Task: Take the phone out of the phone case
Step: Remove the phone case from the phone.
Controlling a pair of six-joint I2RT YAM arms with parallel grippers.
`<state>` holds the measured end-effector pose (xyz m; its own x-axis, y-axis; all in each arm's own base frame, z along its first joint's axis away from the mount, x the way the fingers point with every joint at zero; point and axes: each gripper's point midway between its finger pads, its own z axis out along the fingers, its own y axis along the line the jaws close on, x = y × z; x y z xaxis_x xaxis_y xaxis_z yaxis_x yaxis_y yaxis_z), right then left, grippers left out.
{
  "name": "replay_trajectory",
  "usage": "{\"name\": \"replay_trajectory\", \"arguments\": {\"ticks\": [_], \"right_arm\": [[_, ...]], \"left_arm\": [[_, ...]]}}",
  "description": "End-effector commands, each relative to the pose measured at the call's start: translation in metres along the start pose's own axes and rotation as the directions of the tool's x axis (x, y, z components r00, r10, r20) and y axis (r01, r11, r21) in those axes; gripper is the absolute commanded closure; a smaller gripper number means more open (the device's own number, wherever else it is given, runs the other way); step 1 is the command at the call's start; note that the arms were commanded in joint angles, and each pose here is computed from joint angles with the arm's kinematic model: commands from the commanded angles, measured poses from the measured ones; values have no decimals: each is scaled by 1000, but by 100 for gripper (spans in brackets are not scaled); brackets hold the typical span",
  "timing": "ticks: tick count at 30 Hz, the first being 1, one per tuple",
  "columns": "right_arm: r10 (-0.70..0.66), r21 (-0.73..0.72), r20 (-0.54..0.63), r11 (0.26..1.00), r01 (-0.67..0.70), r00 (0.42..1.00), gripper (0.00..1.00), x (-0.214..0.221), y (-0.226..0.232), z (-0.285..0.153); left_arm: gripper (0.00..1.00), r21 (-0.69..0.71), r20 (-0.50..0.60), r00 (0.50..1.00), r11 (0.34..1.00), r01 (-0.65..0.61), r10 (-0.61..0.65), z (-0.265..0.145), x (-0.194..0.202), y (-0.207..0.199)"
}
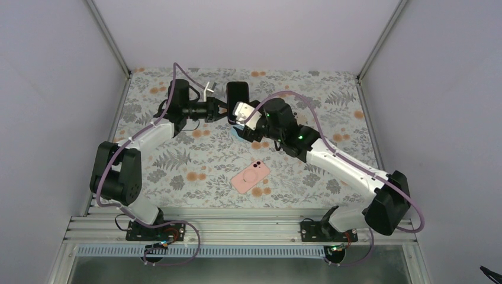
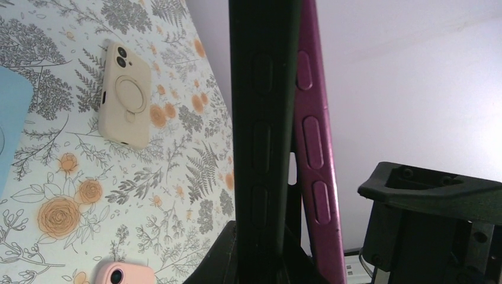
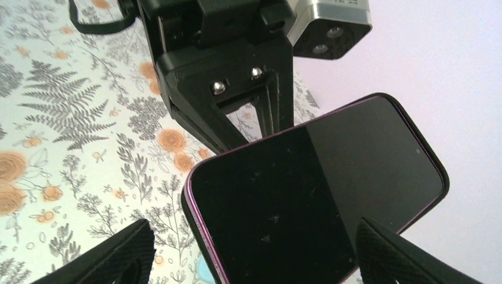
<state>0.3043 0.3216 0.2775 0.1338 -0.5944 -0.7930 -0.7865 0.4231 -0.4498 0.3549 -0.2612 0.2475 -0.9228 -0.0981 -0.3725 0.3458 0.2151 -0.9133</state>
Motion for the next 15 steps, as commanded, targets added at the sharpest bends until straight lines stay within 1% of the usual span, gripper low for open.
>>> {"name": "replay_trajectory", "arguments": {"ticks": [1, 4, 7, 12, 15], "right_arm": [[-65, 104, -25, 992, 67, 998, 21, 4, -11, 6], [-79, 141, -27, 987, 82, 997, 22, 4, -17, 7], [-96, 193, -26, 976, 99, 995, 26, 3, -25, 7], [-203, 264, -67, 941, 213, 977, 28, 7, -35, 12], [-242, 270, -80, 928, 255, 967, 29, 8, -36, 14]], "left_arm": [[98, 21, 14, 999, 999, -37, 37, -2, -9, -11], [98, 19, 12, 999, 999, -33, 32, -2, -8, -9], [98, 16, 10, 1000, 1000, -22, 22, -2, -8, -6], [98, 16, 8, 1000, 1000, -2, 2, 0, -8, -3], [98, 20, 3, 1000, 1000, 2, -2, 0, -8, -3]]}}
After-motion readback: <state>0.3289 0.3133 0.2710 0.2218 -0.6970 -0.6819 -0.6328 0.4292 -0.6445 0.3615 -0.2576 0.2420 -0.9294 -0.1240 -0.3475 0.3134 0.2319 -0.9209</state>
